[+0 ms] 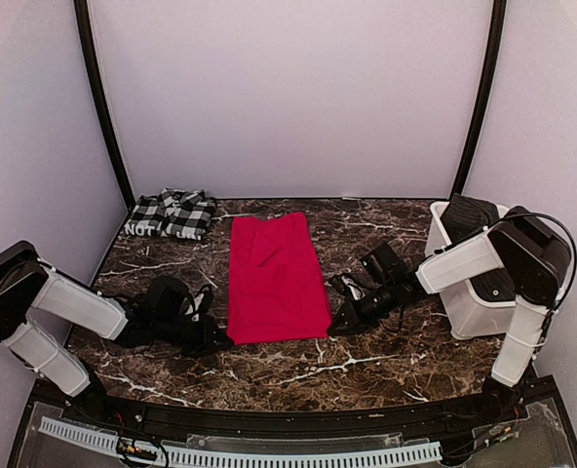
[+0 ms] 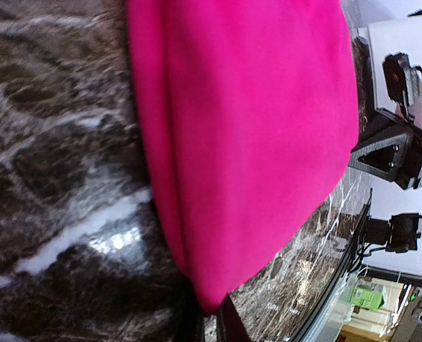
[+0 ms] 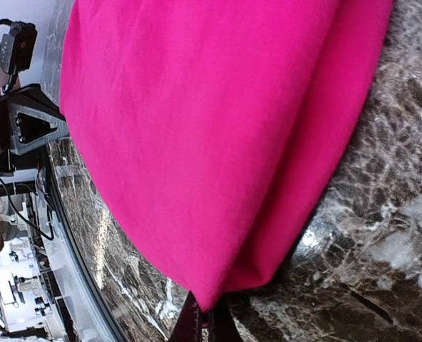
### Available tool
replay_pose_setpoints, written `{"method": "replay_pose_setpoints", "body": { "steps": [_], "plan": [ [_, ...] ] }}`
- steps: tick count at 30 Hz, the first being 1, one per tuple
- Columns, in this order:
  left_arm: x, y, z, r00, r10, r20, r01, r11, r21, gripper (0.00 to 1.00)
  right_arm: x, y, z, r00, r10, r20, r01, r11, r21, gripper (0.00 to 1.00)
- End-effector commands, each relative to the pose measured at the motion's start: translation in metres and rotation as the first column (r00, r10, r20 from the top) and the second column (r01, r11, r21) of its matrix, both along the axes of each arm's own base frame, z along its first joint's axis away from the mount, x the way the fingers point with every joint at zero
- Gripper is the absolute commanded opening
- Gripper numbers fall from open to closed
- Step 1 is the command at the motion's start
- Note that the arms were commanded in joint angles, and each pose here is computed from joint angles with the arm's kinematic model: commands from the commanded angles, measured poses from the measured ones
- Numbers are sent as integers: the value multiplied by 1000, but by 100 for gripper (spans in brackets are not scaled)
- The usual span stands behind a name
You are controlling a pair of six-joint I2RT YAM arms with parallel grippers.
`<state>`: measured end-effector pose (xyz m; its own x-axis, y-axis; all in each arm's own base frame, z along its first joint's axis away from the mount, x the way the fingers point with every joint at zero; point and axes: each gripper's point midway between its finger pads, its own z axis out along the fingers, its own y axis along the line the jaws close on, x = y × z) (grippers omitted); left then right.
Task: Fold and stack the mixed laundry pile
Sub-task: Pick up the 2/3-rectangle-folded T-shirt from the center of the board, then fold the 2/3-rectangle-folded T-shirt at the center of the board.
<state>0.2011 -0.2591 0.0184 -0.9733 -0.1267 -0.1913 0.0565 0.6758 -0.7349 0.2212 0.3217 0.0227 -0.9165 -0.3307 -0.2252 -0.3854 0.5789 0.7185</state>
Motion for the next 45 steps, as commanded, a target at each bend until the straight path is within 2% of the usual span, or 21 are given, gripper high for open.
{"method": "replay_pose_setpoints", "body": {
  "steps": [1, 7, 22, 27, 34, 42, 45],
  "plan": [
    [-11, 12, -10, 999, 15, -39, -13, 999, 49, 0, -2, -2, 0, 1000, 1, 10, -1, 1000, -13, 0],
    [-18, 17, -3, 999, 9, -35, -7, 998, 58, 0, -9, 0, 9, 1000, 7, 16, -7, 1000, 6, 0],
    [-56, 10, 21, 996, -86, -19, 87, 995, 54, 0, -60, -7, 30, 1000, 29, 5, -29, 999, 26, 0],
    [-33, 4, 54, 993, -67, 101, 61, 996, 70, 0, -45, 0, 51, 996, 30, 83, -32, 999, 23, 0],
    [-1, 4, 71, 981, -35, 192, 1, 985, 173, 0, 7, 8, 88, 974, -21, 227, 19, 1000, 13, 0],
    [82, 18, 103, 958, 74, 276, -124, 978, 169, 0, 78, 18, 109, 944, -45, 327, 41, 999, 18, 0],
    [113, 17, 110, 949, 75, 307, -138, 972, 190, 0, 111, 26, 104, 938, -39, 345, 37, 999, 12, 0]
  ]
}}
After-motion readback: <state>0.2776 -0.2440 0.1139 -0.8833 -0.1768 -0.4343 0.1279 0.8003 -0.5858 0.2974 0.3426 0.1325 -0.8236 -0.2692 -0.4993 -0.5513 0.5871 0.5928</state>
